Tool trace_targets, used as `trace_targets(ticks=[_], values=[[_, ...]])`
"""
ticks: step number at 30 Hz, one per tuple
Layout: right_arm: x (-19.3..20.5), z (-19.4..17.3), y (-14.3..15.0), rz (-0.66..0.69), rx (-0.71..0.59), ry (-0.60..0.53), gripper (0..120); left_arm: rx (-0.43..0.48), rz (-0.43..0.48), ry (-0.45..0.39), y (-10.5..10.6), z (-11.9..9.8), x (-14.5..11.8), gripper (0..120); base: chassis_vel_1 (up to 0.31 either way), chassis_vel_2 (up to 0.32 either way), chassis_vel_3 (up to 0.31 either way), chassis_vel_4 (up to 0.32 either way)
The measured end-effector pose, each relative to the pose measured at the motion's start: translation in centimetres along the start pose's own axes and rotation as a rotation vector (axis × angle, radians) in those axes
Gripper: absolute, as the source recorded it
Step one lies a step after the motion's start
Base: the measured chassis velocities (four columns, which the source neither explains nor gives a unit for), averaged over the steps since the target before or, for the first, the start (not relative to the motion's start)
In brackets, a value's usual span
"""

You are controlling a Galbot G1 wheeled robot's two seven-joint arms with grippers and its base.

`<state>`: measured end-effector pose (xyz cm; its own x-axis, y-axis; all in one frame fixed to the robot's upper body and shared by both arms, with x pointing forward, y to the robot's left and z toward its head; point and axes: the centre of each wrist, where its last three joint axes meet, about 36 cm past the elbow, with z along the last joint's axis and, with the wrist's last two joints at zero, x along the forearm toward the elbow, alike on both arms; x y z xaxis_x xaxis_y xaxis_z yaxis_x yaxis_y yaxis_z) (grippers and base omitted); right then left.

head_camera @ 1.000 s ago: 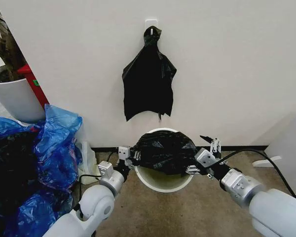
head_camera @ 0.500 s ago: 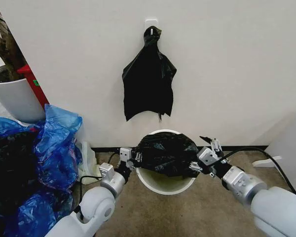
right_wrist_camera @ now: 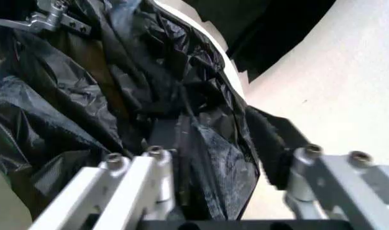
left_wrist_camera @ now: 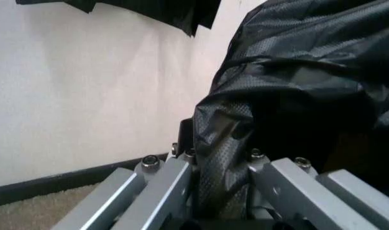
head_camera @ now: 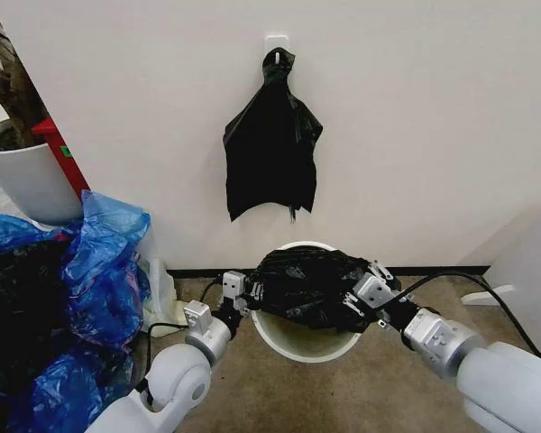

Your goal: Place the garbage bag over the trash bin.

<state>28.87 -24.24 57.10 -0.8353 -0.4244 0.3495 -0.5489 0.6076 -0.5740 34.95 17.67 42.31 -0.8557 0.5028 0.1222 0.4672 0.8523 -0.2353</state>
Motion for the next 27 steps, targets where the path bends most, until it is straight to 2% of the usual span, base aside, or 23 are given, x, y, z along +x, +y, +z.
trace_targets(ticks=[3, 6, 7, 9, 15, 21, 27], values=[[0.0, 0.0, 0.0, -0.002, -0.008, -0.018, 16, -0.011, 0.006, 0.006, 0.1, 0.1, 0.2, 2, 0.0, 0.0, 0.0, 0.0], [0.0, 0.0, -0.1, -0.005, -0.018, -0.018, 10, -0.016, 0.009, 0.009, 0.1, 0.2, 0.3, 2, 0.0, 0.0, 0.0, 0.0], [0.0, 0.0, -0.1, -0.006, -0.031, -0.016, 3, -0.02, 0.011, 0.01, 0.1, 0.3, 0.3, 2, 0.0, 0.0, 0.0, 0.0], [0.0, 0.0, -0.1, -0.003, -0.053, -0.017, 0, -0.028, 0.017, 0.01, 0.0, 0.4, 0.4, 2, 0.0, 0.0, 0.0, 0.0], [-0.1, -0.6, -0.9, 0.023, -0.116, -0.022, 0, -0.079, 0.038, 0.007, 0.1, 1.0, 0.8, 2, 0.0, 0.0, 0.0, 0.0], [-0.1, -1.5, -2.5, 0.057, -0.144, -0.045, 0, -0.193, 0.079, -0.013, 0.5, 2.2, 1.4, 2, 0.0, 0.0, 0.0, 0.0], [-0.9, -1.4, -3.7, 0.02, -0.193, -0.041, 0, -0.259, 0.125, -0.043, 0.6, 2.7, 2.0, 2, 0.0, 0.0, 0.0, 0.0]])
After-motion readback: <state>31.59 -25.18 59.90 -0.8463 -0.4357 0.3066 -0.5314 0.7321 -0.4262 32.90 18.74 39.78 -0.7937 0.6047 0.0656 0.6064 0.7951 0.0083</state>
